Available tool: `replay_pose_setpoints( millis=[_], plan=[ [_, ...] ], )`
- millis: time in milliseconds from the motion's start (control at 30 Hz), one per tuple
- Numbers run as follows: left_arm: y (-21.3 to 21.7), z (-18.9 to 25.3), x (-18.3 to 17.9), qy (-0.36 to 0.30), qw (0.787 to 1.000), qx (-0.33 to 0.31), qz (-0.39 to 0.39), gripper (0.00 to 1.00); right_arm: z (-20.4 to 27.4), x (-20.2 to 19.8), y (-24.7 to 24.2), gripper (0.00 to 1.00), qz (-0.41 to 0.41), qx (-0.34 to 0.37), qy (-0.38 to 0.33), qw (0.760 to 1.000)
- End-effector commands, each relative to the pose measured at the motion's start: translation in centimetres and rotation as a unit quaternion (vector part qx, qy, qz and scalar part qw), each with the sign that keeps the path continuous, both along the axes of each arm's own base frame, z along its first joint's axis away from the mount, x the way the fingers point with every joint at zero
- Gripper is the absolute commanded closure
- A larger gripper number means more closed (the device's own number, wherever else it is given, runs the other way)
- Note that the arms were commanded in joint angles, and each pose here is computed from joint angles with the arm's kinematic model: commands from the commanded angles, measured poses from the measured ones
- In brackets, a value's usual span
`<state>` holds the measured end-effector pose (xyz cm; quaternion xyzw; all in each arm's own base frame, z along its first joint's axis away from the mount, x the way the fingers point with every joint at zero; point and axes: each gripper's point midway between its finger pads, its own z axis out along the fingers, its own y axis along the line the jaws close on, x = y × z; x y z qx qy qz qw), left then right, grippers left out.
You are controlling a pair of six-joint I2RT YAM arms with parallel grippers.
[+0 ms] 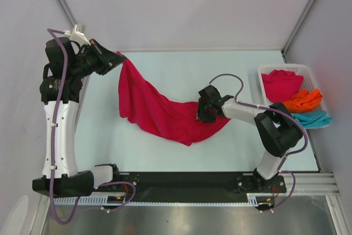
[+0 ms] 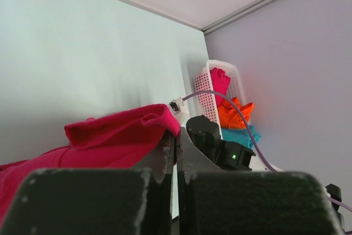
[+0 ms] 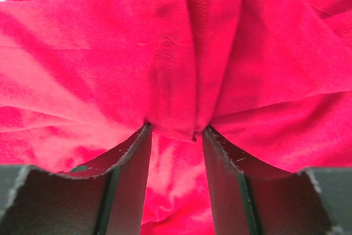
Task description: Fold and stack the t-shirts
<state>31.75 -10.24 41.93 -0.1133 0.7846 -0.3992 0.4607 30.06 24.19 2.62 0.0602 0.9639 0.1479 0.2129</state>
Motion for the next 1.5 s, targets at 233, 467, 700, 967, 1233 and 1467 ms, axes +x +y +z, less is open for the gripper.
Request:
replay_pose_setpoints(
  millis=[233,467,700,967,1233,1467],
  plan=[
    [0.2,1.4,-0.6,-0.037,0.999,0.003,-0.004,1.0,0.6,0.9,2.0,0.93,0.005,0.01,-0.015,1.0],
    [0.2,0.8,0.0,-0.028,1.0,0.006,-0.005,1.0,2.0,1.7,2.2,1.0,0.015,0.004,-0.042,0.999],
    [0.1,4.1,3.0,-0.045,0.999,-0.002,-0.026,1.0,13.0,8.4,0.0,1.0,0.009,-0.047,-0.161,0.986],
    [0.3,8.1,4.4,-0.061,0.996,-0.054,-0.026,1.0,29.8,11.9,-5.2,1.0,-0.035,-0.066,-0.309,0.948],
    [-0.8,17.7,-1.9,-0.159,0.984,-0.074,-0.041,1.0,41.1,6.7,-9.8,1.0,-0.085,-0.044,-0.414,0.905],
    [-1.7,20.7,-8.6,-0.209,0.973,-0.081,-0.047,1.0,45.8,0.4,-13.1,1.0,-0.116,-0.024,-0.462,0.879]
  ],
)
